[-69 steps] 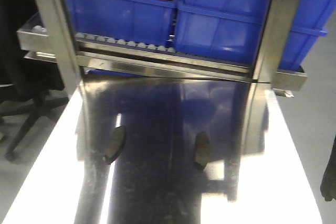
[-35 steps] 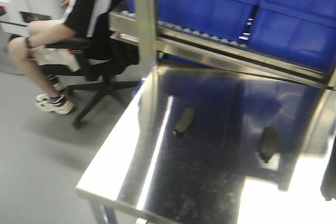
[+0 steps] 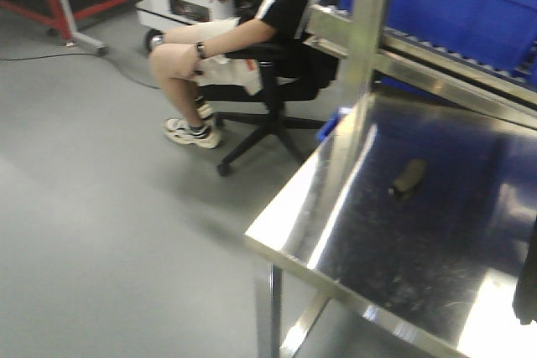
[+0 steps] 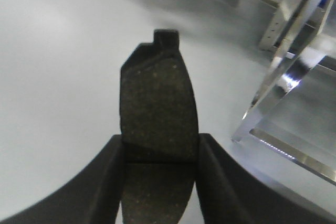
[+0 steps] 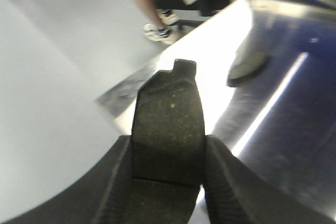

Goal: Move and align brake pads A on conveyor
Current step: 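Drive the base away from the table holding both brake pads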

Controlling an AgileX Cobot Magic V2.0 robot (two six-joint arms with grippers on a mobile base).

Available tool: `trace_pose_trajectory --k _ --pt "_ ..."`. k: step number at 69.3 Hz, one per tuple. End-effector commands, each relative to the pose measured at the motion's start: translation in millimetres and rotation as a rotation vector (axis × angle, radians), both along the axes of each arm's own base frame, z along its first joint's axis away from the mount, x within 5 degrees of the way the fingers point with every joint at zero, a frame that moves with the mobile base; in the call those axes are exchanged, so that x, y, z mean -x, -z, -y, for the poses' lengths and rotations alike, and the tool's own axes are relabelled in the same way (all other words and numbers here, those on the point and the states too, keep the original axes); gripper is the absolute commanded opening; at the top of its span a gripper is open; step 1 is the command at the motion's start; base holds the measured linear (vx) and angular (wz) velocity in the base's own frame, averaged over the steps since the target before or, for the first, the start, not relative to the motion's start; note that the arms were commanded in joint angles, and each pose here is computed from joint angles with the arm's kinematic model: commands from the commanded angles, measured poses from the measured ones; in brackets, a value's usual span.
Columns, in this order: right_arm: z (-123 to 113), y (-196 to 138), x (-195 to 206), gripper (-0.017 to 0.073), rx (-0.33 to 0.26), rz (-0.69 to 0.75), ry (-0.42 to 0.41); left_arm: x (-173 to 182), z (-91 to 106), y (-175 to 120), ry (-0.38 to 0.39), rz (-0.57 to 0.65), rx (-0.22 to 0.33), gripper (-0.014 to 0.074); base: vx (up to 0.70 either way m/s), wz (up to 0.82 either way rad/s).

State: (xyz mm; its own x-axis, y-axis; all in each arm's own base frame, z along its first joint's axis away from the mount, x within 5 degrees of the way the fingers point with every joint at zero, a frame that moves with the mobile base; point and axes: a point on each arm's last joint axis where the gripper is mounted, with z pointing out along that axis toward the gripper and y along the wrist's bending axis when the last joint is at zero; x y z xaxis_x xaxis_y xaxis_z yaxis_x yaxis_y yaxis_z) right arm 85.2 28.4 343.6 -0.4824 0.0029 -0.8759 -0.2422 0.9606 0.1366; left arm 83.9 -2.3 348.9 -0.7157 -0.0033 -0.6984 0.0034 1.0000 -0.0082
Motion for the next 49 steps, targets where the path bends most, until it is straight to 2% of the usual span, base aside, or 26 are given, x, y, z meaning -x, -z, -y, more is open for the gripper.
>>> trace_pose_trajectory --k 1,49 --pt "-0.4 -16.3 -2.3 -0.0008 -0.024 0.113 -0.002 -3.2 0.8 -12.5 0.004 0.095 0.010 -0.0006 -0.18 0.58" --pt "-0.4 -16.3 -2.3 -0.0008 -0.024 0.113 -0.002 -3.2 0.8 -12.5 0.004 0.095 0.010 -0.0006 -0.17 0.62"
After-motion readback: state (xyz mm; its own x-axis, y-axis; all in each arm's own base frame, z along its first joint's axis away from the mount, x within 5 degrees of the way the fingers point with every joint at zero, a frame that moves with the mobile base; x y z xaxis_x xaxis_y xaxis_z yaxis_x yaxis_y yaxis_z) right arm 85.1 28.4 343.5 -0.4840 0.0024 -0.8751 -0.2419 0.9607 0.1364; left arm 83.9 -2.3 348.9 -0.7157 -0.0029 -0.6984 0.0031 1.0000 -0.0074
